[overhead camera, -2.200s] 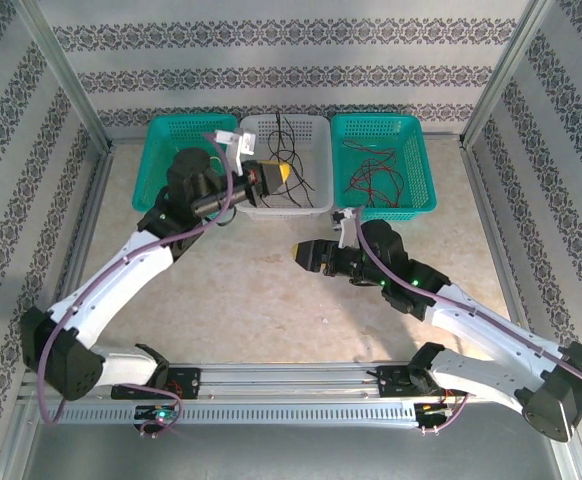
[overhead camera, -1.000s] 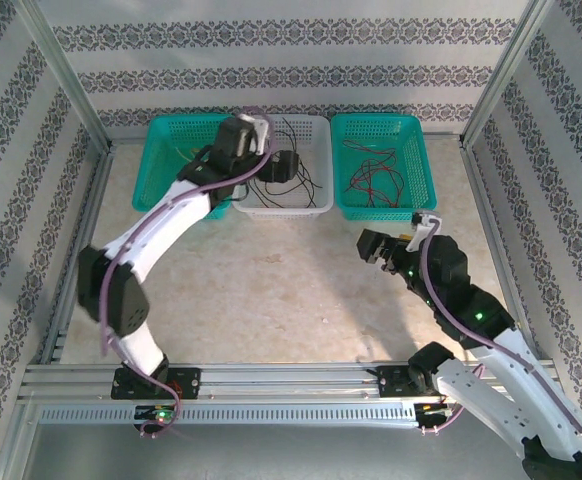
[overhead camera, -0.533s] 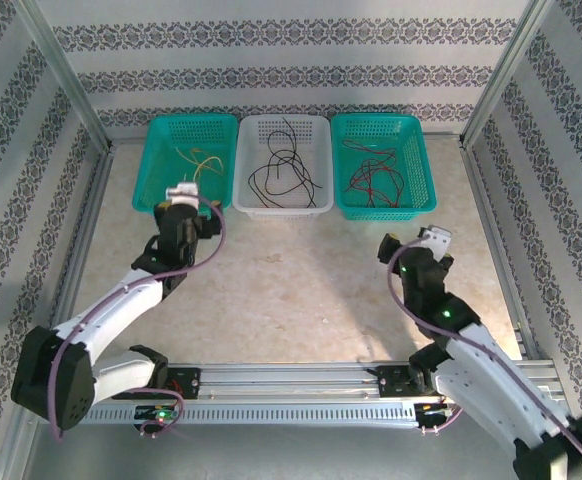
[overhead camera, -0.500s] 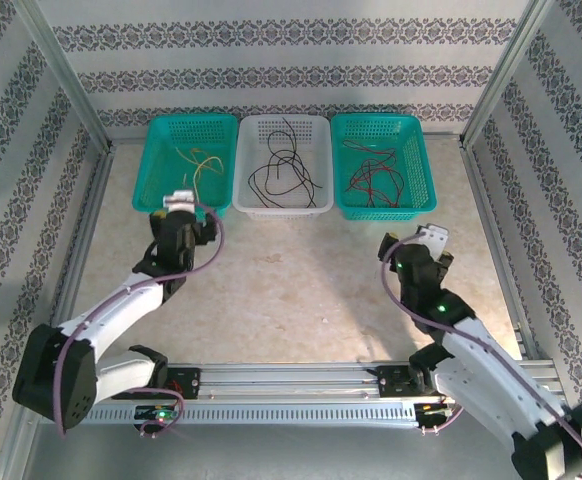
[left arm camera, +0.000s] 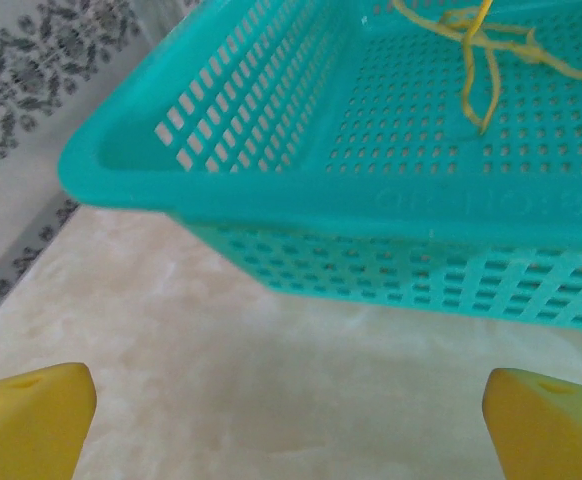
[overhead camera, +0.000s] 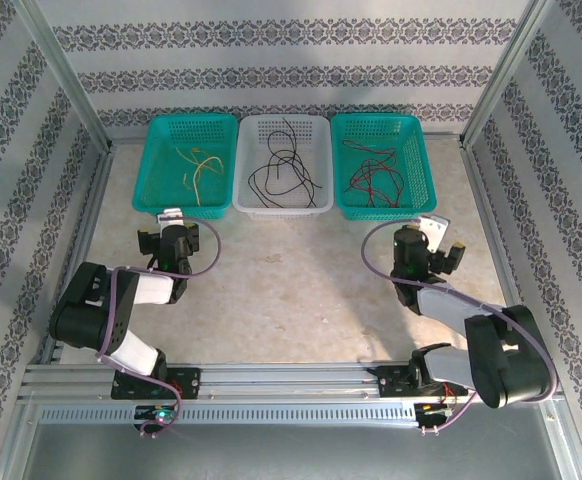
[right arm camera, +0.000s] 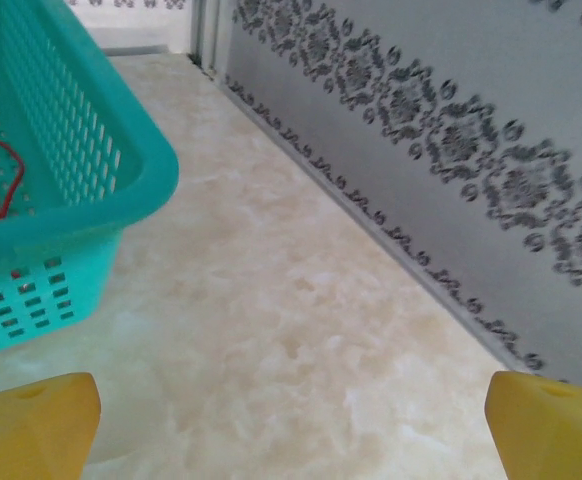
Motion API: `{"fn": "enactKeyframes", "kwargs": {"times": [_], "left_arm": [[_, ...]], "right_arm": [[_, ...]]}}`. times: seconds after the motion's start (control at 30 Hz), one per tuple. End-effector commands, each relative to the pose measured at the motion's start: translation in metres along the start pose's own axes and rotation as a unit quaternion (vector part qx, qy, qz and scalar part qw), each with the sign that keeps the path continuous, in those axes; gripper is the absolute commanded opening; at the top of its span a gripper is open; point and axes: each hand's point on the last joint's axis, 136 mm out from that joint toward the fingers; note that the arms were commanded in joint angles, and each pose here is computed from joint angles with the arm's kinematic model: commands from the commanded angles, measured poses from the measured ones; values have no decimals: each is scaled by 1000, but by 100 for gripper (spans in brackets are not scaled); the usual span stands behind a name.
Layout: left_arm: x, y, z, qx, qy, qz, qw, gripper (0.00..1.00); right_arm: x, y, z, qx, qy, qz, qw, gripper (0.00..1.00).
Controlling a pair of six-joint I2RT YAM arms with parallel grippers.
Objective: Untangle the cables
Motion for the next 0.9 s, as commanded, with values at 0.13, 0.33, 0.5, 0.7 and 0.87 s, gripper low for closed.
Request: {"fn": "enactKeyframes", "kwargs": {"times": [0.13,0.33,0.5,0.7,0.87], "left_arm": [[-16,-6,-9,-61,-46,115,990,99],[-11,2,-6,-35,-69,129,989,99],[-11,6,-9,-37,-69,129,989,99],[-11,9,-8,-29,-65,120,990,99],[-11,9,-8,-28,-65,120,990,99]], "right_arm": [[33,7,-35,-110,49,-137,983,98],[81,15,-34,-125,-8,-211,969,98],[76,27,-29,-88,9,-213,973,98],[76,26,-28,-82,7,-215,973,98],[76,26,-27,-81,6,-215,973,98]]}}
Point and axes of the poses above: each hand's point on the last joint's axis, 136 mm out from that joint toward the fingers, its own y axis out along the fingers, its own x axis along the line the jaws close on, z = x × y, and after that the axes turned 8 degrees about -y, right-handed
